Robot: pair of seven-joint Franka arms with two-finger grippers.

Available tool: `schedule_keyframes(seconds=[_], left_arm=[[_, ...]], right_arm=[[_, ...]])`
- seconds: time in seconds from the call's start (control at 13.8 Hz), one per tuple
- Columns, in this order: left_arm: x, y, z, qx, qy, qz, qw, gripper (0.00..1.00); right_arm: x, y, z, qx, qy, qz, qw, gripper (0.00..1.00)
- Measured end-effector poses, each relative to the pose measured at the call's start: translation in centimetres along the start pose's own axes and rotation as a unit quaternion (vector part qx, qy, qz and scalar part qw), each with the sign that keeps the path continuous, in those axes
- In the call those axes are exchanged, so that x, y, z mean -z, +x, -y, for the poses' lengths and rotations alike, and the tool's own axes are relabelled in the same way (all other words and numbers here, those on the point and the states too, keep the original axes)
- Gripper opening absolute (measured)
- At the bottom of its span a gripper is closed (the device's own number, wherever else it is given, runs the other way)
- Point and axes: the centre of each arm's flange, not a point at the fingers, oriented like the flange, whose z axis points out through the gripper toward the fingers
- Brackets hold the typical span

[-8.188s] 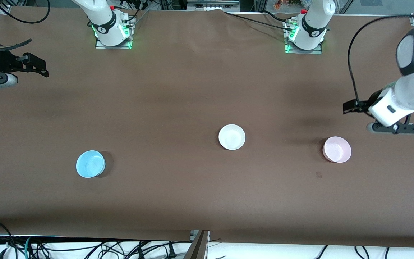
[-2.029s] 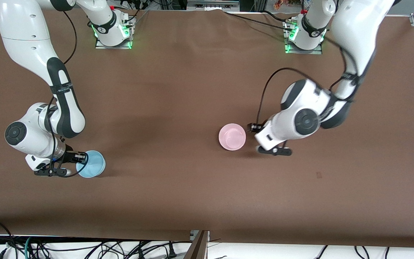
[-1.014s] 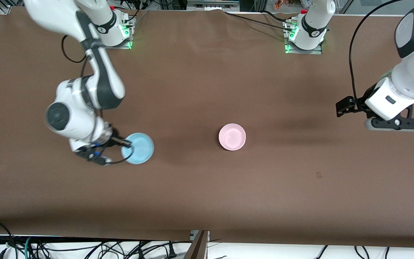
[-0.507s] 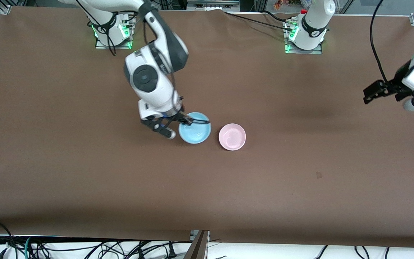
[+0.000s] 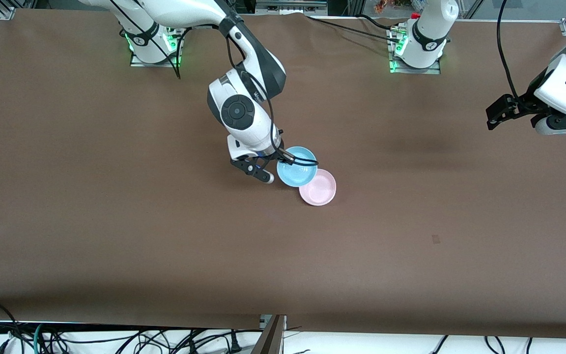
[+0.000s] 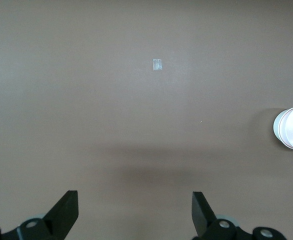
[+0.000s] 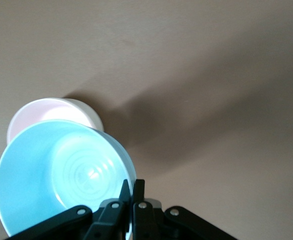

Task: Stack pink and blue bowls on white bowl
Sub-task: 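Carry the blue bowl with the right gripper onto the pink bowl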

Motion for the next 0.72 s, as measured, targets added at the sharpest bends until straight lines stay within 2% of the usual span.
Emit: schedule_keyframes(seconds=[0.36,0.72], left_arm=[[-0.1,0.1,0.1,0.001,0.0,0.001,1.0,1.0],[-0.2,0.1,0.4,0.004,0.0,0.002,1.0,1.0]], right_arm=[[-0.9,-0.3,2.0,-0.03,0.077,-0.035,0.996,0.03],[-4.6,-2.2,2.6,-0.029,0.081,-0.04,0.995,0.03]])
